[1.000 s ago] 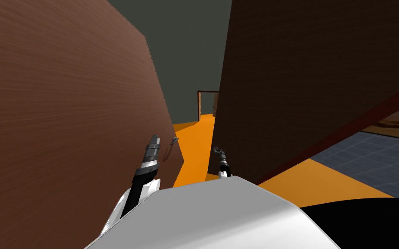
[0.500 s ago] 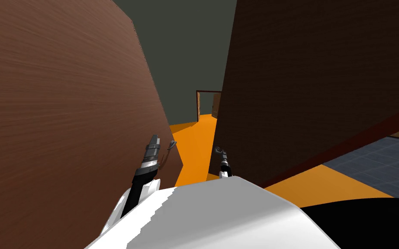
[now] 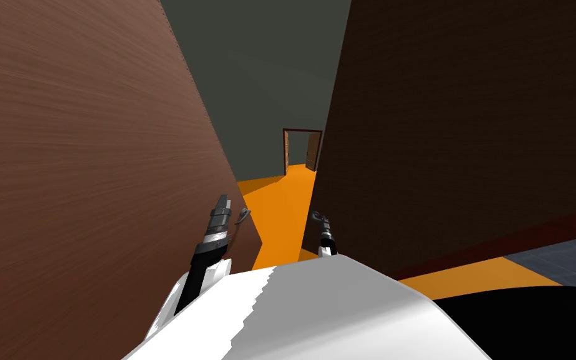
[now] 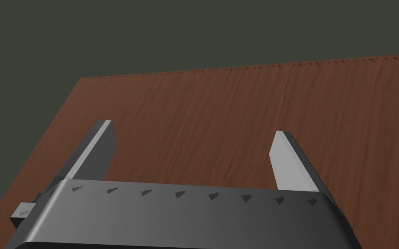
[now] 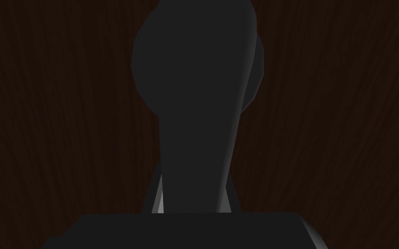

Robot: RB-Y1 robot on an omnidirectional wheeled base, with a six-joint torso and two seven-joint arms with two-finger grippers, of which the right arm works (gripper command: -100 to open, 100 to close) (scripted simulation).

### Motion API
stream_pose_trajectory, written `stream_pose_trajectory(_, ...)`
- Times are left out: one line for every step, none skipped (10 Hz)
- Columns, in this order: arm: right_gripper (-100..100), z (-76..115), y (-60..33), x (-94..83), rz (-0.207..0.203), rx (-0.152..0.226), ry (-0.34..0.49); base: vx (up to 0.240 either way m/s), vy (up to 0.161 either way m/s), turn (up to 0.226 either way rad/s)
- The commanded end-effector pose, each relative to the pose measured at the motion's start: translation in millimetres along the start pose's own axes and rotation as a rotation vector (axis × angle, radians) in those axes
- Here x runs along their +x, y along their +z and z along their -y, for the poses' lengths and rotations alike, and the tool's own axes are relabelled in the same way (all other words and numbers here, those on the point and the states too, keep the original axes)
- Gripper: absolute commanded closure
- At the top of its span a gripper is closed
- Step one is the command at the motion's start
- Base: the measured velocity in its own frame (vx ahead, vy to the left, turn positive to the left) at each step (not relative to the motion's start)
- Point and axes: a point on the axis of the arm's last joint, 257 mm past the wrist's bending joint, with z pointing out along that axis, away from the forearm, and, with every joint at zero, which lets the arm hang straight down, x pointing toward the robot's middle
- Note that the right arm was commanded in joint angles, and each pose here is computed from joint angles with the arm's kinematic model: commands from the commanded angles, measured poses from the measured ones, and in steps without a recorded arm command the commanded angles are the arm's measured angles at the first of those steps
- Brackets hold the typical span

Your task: Push the door open

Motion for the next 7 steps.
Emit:
stream_pose_trajectory(100, -4.8, 5.6, -23.2, 0.027, -0.016, -0.019, 0.159, -0.021, -0.031)
stream_pose_trajectory(100, -4.8, 5.6, -23.2, 0.027, -0.016, -0.019, 0.077, -0.007, 0.003)
stream_pose_trajectory(100, -4.8, 5.6, -23.2, 0.027, -0.016, -0.019, 0.025, -0.015, 0.013)
stream_pose_trajectory(100, -7.7, 8.5, -40.7, 0.056, -0.023, -0.031, 0.137, -0.038, -0.063)
stream_pose_trajectory(100, -8.3, 9.1, -45.1, 0.064, -0.024, -0.033, 0.203, -0.051, -0.020)
stream_pose_trajectory(100, -8.3, 9.1, -45.1, 0.064, -0.024, -0.033, 0.122, -0.023, -0.025)
stream_pose_trajectory(100, -5.0, 7.6, -45.1, 0.064, -0.016, -0.034, 0.050, -0.009, -0.057)
